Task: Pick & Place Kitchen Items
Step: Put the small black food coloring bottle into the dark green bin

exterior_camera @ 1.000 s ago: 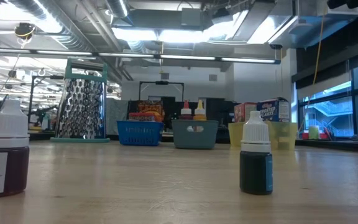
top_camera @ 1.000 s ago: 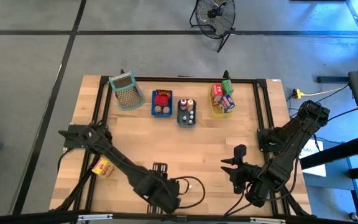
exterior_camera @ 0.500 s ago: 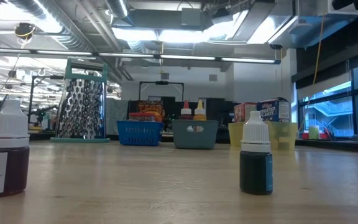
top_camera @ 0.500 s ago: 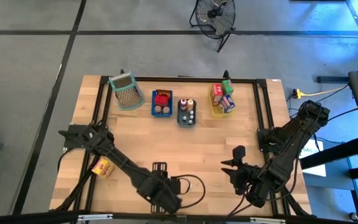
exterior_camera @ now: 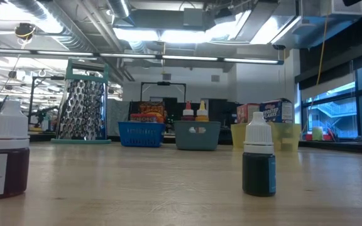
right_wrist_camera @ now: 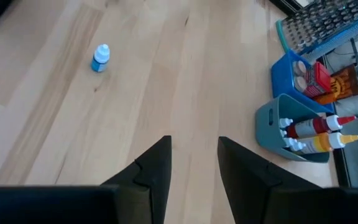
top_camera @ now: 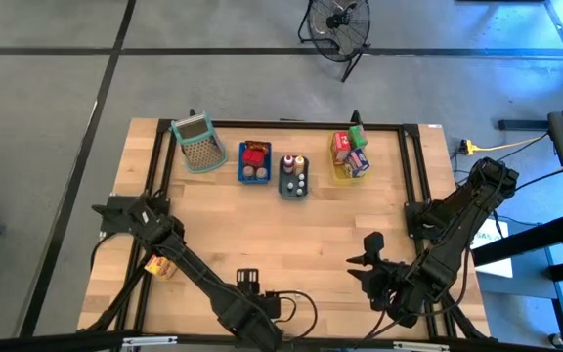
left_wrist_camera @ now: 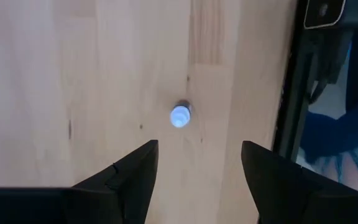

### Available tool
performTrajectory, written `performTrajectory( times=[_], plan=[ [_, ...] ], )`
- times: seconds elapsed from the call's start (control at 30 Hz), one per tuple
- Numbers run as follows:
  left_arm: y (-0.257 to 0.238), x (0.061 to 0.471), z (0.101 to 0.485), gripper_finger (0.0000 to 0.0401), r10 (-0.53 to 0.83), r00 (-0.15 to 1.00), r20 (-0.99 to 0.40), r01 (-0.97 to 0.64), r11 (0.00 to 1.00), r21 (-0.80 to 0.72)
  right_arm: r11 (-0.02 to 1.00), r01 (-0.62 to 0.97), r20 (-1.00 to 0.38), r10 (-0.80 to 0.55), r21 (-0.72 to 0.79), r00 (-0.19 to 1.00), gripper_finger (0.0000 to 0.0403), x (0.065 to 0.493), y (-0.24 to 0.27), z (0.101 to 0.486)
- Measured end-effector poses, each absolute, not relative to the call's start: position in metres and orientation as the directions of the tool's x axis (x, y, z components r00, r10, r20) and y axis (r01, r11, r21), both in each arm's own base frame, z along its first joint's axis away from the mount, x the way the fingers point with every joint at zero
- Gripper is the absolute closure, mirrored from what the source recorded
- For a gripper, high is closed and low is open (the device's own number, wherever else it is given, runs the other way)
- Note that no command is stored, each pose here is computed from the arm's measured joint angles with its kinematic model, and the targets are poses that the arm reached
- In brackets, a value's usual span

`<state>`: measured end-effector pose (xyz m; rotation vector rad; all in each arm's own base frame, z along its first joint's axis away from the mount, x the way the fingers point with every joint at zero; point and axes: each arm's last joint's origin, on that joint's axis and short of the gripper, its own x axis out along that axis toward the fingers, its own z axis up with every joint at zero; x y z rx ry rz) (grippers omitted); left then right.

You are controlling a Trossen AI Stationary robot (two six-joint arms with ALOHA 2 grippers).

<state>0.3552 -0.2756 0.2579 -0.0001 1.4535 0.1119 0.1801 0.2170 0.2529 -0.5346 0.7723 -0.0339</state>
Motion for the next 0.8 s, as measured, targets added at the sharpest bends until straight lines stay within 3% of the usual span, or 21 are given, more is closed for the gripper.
performTrajectory(
  times=[0.4,0.8],
  plan=[
    [-0.278,0.363,0.23,0.0175,0.094,0.025,-0.995,0.086,0.992,0.096,0.862,-0.181,-0.643,-0.198,-0.474,0.74,0.027,0.183,0.22,0.254],
    [-0.274,0.365,0.229,0.0175,0.12,0.027,-0.992,0.107,0.987,0.122,0.878,-0.21,-0.672,-0.156,-0.431,0.724,0.027,0.183,0.222,0.254]
  ],
)
